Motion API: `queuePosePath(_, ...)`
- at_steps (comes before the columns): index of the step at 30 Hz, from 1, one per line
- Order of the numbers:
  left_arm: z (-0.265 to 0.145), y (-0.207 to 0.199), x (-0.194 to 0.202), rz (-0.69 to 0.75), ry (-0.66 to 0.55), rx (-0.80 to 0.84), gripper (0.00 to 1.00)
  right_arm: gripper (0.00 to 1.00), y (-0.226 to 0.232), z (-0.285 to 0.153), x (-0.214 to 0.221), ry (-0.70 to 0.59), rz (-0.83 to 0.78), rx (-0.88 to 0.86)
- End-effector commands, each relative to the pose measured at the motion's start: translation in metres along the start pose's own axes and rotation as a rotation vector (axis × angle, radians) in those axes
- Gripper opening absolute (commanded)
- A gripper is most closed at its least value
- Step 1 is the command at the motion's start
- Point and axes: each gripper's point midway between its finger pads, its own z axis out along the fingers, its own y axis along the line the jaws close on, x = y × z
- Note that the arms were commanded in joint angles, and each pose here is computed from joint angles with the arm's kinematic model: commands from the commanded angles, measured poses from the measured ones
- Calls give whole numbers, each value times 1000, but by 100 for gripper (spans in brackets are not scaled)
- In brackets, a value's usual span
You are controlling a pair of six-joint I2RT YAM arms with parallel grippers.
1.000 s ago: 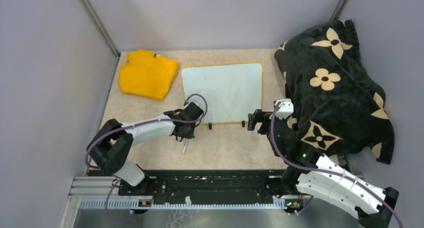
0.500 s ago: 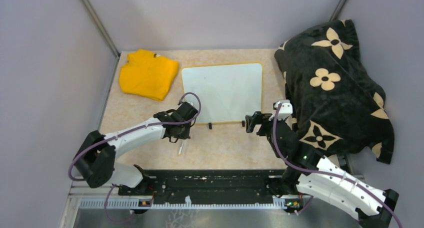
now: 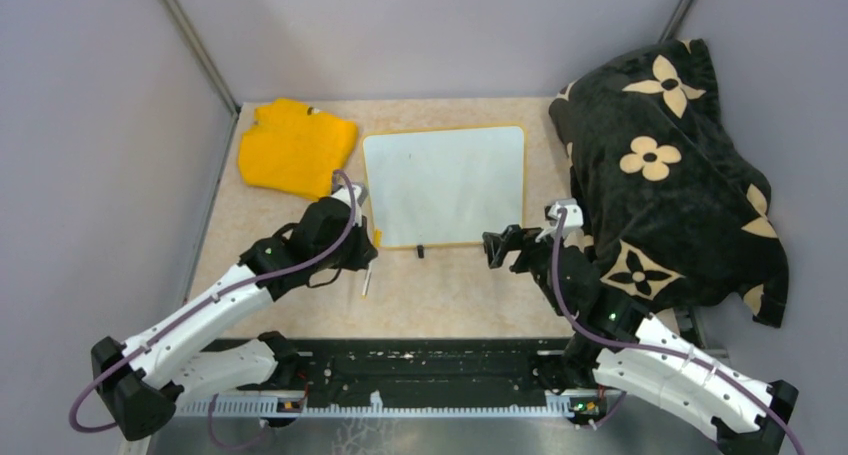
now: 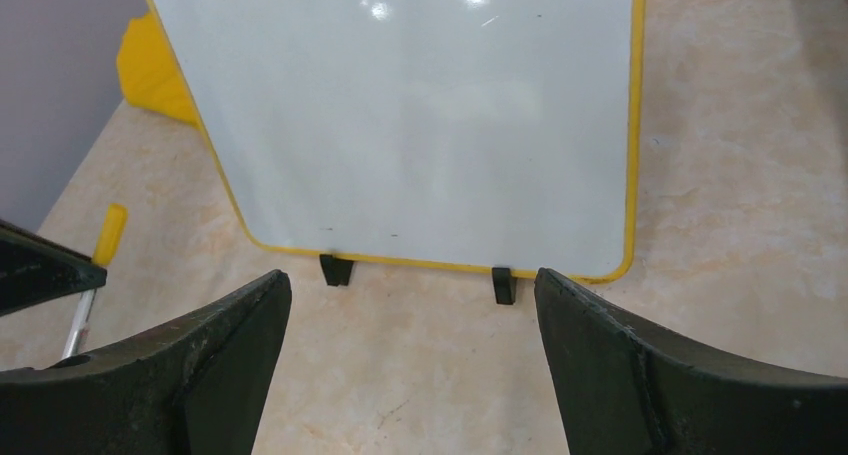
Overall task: Write a sentence on the whiteboard
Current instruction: Open the whiteboard marker at the center of the board.
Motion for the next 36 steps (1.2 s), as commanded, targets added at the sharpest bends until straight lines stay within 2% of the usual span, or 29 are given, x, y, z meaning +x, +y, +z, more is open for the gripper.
queuePosePath(1, -24, -41, -59, 41, -230, 196, 0, 90, 37, -6, -36, -65, 86, -148)
queuePosePath(8, -57, -96, -117, 47, -433, 450, 0, 89, 72, -11, -37, -26, 125, -312)
queuePosePath(16, -99, -129, -145, -27, -607, 691, 0, 85, 113, -6, -38, 38, 170, -452)
queuePosePath(23, -131, -139, -150, -59, -676, 811, 0, 85, 157, -23, -81, -79, 213, -682)
queuePosePath(30, -153, -142, -150, -79, -713, 883, 0, 84, 193, -35, -100, -88, 276, -859)
queuePosePath(36, -160, -146, -144, -82, -708, 939, 0, 83, 209, -39, -110, -88, 318, -929)
